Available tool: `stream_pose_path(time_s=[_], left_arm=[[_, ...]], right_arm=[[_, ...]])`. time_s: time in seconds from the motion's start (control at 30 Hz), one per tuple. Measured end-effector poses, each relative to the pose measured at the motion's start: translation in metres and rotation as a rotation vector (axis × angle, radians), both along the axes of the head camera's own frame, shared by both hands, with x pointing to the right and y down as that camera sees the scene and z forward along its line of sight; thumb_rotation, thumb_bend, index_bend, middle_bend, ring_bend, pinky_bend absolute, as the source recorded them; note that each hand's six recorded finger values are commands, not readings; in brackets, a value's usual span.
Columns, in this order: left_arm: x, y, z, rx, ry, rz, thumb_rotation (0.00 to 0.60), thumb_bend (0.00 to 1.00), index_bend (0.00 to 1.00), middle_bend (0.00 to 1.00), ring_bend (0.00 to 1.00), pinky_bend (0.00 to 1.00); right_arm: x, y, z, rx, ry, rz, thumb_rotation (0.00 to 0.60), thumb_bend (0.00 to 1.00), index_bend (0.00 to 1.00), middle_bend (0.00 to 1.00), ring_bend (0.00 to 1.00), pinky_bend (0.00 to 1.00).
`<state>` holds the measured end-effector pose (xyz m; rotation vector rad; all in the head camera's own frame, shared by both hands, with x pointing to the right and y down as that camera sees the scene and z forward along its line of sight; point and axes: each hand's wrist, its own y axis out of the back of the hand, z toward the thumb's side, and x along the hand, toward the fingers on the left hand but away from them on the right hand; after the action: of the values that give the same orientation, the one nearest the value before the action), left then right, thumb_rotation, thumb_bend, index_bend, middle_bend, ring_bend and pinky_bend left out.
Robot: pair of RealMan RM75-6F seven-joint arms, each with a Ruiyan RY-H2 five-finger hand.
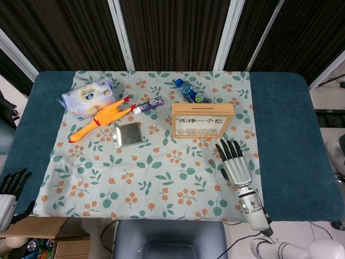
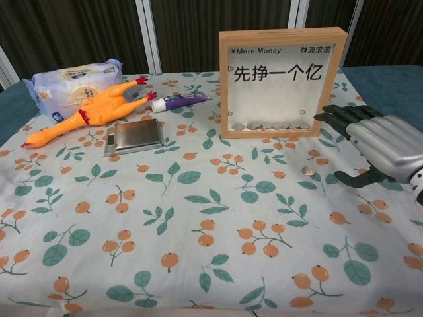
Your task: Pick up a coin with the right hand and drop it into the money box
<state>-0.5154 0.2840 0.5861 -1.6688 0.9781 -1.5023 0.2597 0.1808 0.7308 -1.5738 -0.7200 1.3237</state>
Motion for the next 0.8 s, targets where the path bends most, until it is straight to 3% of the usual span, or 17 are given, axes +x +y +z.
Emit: stream_pose_path(time_s=[0.17, 0.47, 0.67, 0.8], left_arm=[[-0.003, 0.002, 0.001, -0.005, -0.001, -0.005, 0.600, 0.36, 0.00, 0.00, 0.00, 0.00], [-0.006, 0.002, 0.000, -0.009, -0.004, -0.005, 0.600, 0.36, 0.00, 0.00, 0.00, 0.00], [-0.005, 0.002, 0.000, -0.011, -0.002, -0.004, 0.600, 0.36, 0.00, 0.00, 0.00, 0.00], [-0.005, 0.002, 0.000, -0.011, -0.001, -0.002, 0.600, 0.36, 0.00, 0.00, 0.00, 0.00]], right_arm=[[-0.004, 0.000, 0.009, -0.013, 0.009, 0.005, 0.600, 0.46, 0.01, 0.00, 0.00, 0.00], [-0.006, -0.001, 0.017, -0.021, -0.015, 0.017, 0.600, 0.46, 0.36, 0.00, 0.00, 0.00], [-0.006, -0.003, 0.021, -0.032, -0.034, 0.027, 0.600, 0.46, 0.49, 0.02, 0.00, 0.00], [-0.008, -0.004, 0.023, -0.038, -0.044, 0.027, 0.600, 0.46, 0.51, 0.03, 0.00, 0.00]])
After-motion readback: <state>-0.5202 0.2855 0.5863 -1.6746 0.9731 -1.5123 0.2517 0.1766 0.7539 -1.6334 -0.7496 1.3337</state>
